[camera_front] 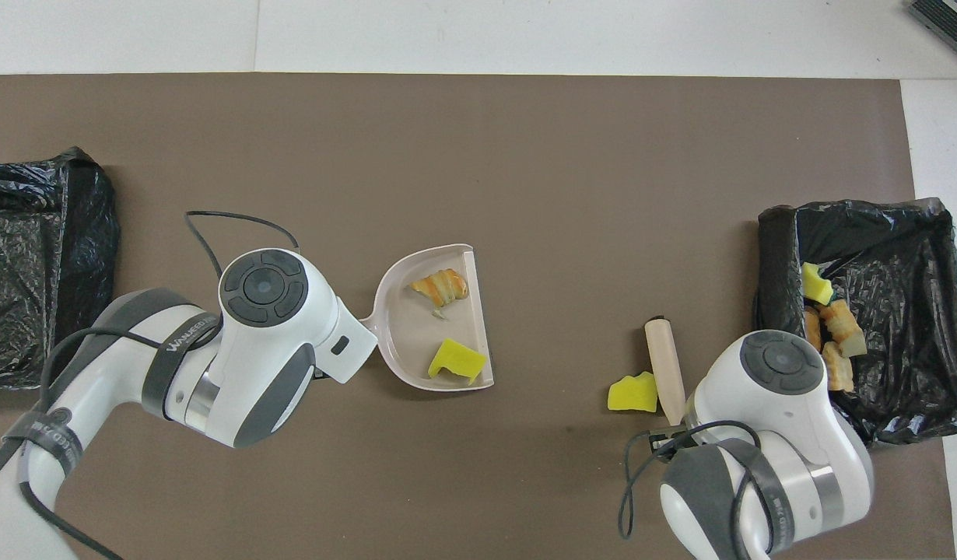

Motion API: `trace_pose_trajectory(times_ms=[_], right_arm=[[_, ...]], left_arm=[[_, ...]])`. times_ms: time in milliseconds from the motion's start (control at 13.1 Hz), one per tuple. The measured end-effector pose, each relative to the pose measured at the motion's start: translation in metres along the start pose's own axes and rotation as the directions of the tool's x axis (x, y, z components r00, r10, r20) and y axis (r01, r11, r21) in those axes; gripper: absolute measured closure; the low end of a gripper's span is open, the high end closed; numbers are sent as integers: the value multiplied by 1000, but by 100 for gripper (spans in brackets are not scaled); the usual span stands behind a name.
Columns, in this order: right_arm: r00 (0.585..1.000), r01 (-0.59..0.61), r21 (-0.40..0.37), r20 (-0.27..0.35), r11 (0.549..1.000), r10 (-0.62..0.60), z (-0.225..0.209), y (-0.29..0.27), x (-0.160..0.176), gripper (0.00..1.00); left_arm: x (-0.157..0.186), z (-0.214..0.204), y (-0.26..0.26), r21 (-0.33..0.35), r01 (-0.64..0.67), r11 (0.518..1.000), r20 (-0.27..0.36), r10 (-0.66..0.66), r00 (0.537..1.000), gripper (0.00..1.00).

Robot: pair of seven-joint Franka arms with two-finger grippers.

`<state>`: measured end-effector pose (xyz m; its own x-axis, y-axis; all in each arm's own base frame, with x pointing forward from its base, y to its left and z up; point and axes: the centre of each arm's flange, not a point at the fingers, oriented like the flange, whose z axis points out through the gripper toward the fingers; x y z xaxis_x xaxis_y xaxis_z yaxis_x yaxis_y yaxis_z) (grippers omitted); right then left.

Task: Sweep and dump trash in bin
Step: 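Move the brush behind the remaining sponge pieces with the right gripper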

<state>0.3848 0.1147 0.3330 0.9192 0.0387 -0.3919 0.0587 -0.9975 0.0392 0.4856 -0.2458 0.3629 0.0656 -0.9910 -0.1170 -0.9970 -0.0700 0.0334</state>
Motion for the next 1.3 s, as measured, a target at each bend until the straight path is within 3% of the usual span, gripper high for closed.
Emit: trace_pose_trajectory(times_ms=[306, 612, 765, 994, 1300], right_arm=[[997, -12, 157, -69, 988, 23, -5, -33, 8, 74], [996, -19, 203, -80, 979, 36, -17, -53, 19, 74], [998, -53, 179, -30, 982, 60, -30, -58, 16, 74], [994, -104, 24, 14, 994, 104, -51, -49, 2, 74], [988, -141, -29, 52, 990, 142, -34, -62, -32, 74]], left_arm=[[2, 0, 7, 2, -15, 1000, 9, 15, 1000, 68], [-2, 4, 18, 17, -51, 999, 50, 51, 997, 68], [0, 1, 22, 31, -73, 997, 66, 71, 995, 68], [1, -1, 24, 40, -85, 996, 74, 82, 994, 68], [-1, -5, 28, 29, -69, 997, 90, 66, 994, 68]])
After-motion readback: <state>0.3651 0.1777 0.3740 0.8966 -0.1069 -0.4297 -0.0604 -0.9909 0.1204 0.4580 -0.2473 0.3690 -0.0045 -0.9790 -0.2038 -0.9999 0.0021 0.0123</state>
